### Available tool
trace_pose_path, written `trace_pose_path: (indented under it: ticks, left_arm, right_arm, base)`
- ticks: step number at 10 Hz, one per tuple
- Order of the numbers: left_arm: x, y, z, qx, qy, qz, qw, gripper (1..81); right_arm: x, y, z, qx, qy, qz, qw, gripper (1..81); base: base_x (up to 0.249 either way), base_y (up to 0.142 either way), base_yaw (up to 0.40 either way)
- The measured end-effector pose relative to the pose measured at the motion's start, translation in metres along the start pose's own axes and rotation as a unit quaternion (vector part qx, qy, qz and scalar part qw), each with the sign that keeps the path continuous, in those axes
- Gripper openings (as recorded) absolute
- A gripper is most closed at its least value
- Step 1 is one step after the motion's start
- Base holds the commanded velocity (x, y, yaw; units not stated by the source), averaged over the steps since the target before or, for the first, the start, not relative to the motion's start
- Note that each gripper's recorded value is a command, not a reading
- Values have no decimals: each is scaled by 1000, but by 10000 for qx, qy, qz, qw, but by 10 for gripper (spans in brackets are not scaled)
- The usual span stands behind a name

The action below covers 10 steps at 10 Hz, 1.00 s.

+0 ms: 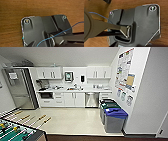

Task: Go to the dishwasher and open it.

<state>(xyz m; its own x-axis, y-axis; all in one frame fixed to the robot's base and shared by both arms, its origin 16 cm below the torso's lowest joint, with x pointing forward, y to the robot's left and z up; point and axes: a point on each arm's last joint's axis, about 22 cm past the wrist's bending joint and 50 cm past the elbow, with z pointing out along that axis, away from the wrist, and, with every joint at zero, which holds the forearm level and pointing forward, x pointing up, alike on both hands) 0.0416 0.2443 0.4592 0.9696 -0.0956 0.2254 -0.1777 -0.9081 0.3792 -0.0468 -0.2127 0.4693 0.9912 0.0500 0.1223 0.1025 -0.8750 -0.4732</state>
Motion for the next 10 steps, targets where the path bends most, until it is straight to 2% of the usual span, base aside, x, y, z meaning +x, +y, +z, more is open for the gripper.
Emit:
trace_pose_path:
  ticks: [4,10]
  left_arm:
    - [2,5,2,-38,10,-3,10000,811]
    - [0,1,0,-8,1,-2,10000,811]
  right_arm:
    - [1,4,-2,-32,3,-9,10000,811]
    - [2,1,0,-7,6,-6,10000,811]
  base:
    - [130,80,0]
    - [122,95,0]
